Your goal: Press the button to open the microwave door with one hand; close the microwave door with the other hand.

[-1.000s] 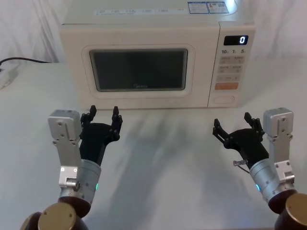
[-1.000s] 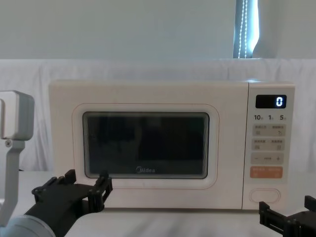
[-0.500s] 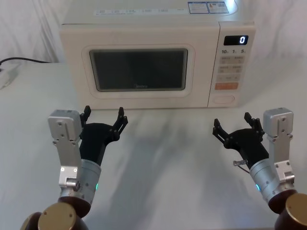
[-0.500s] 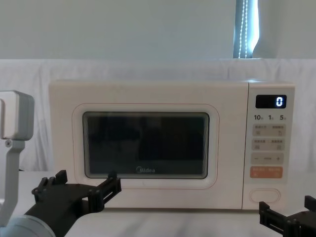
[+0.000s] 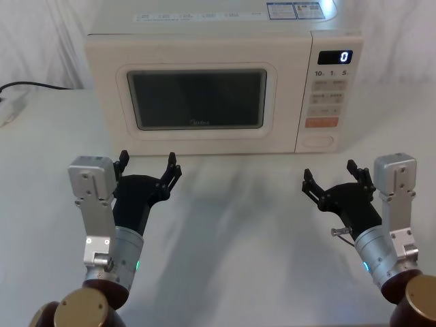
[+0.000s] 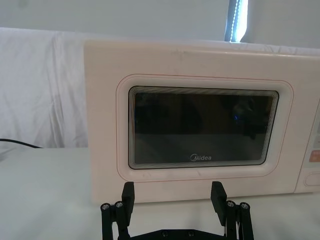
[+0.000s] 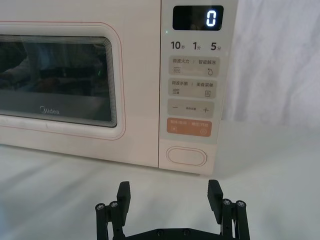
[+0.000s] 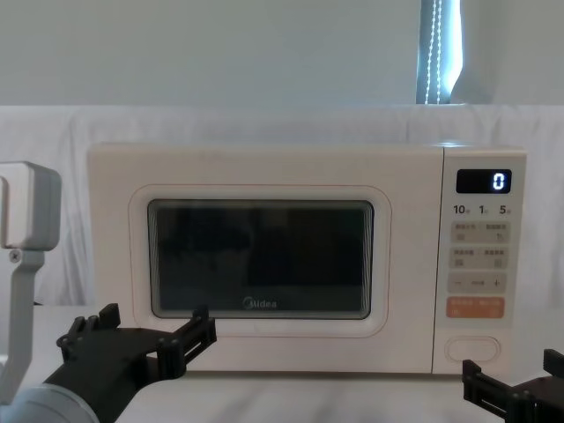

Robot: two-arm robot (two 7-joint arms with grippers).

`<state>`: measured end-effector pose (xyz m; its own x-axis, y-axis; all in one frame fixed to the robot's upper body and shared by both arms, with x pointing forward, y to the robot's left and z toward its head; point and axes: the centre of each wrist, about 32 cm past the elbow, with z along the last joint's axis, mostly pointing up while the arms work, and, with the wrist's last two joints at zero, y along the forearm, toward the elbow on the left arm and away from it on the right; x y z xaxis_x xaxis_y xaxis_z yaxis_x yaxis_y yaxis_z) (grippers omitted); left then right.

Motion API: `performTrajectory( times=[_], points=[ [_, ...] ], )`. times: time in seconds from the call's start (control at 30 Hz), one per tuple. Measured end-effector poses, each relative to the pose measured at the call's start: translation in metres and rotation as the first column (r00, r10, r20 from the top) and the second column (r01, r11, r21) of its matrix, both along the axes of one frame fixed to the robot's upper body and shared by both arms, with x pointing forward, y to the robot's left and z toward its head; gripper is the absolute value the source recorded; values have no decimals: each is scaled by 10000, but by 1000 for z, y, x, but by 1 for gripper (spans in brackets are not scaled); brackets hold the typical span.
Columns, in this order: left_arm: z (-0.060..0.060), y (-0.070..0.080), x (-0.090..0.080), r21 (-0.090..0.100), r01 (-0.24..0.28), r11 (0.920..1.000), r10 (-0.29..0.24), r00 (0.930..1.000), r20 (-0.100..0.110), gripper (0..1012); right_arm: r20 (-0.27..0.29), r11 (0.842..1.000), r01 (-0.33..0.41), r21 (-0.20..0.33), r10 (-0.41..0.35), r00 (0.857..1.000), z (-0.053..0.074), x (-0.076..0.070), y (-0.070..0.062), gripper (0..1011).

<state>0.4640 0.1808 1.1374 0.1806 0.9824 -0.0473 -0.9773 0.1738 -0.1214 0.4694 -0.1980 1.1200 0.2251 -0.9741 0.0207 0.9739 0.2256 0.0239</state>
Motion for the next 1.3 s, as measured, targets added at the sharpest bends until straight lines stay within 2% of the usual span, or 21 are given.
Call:
performTrajectory(
  times=[1.3],
  points=[
    [0, 0, 0, 0, -1, 10000, 1, 10000, 0, 1001, 0, 10000, -1, 0, 1, 10000, 0, 0, 0, 1002]
  ],
)
